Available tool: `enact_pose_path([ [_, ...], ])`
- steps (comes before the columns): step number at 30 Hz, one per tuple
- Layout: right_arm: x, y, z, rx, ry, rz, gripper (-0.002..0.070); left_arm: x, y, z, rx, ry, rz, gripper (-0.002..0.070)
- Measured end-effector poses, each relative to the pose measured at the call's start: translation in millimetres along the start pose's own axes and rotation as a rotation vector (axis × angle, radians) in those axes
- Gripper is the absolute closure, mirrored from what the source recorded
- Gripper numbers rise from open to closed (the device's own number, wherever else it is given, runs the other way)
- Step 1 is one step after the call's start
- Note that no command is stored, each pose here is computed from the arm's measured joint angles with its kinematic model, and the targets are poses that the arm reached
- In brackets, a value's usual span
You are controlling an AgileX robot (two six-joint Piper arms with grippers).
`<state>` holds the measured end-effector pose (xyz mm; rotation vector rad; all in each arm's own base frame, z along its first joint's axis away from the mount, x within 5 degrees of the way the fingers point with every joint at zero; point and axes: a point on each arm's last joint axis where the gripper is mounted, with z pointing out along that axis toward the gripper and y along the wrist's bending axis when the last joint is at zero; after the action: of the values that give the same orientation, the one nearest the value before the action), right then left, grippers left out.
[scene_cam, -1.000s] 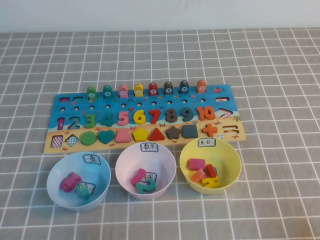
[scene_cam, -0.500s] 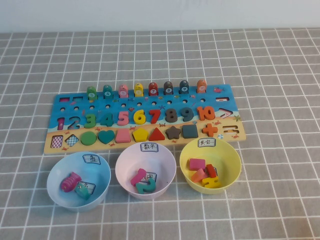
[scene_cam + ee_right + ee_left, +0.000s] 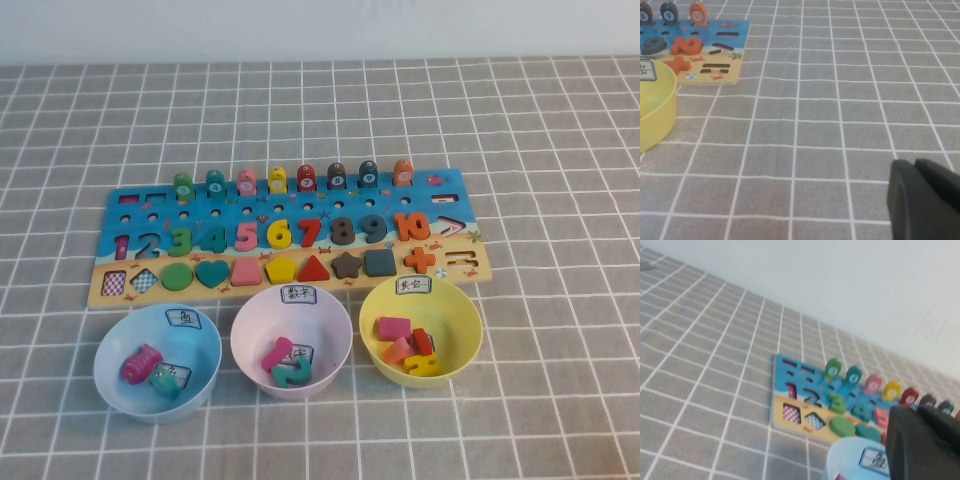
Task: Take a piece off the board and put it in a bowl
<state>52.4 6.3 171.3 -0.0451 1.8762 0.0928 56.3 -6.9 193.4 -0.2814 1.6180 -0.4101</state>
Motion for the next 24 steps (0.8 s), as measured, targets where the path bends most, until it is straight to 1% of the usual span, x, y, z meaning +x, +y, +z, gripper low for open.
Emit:
enact_pose_path([
  [2,0,0,0,0.000,0.000,0.000,0.0694,-2,-0.4,0,0.005,-0.024,-0.024,0.0680],
  [6,0,0,0,0.000,0.000,0.000,0.0694,-5,-0.6,0,0.008,-0.052,-0.032,0.0680],
  [9,0,0,0,0.000,0.000,0.000,0.0694,-7,-1.6,0,0.014,-0.058,-0.076,0.0680],
  [12,0,0,0,0.000,0.000,0.000,0.0694,-21,-11.2,-4,0.032,-0.032,-0.074,0.0680],
  [15,0,0,0,0.000,0.000,0.000,0.0694,-42,-24.5,-2,0.027,0.049,-0.049,0.0679],
  [17,0,0,0,0.000,0.000,0.000,0.0694,-57,-33.2,3,0.008,0.139,-0.027,0.0680],
  [21,0,0,0,0.000,0.000,0.000,0.0694,-80,-45.9,23,-0.042,0.332,0.002,0.0679],
  [24,0,0,0,0.000,0.000,0.000,0.0694,-100,-55.7,46,-0.063,0.459,0.066,0.0679],
])
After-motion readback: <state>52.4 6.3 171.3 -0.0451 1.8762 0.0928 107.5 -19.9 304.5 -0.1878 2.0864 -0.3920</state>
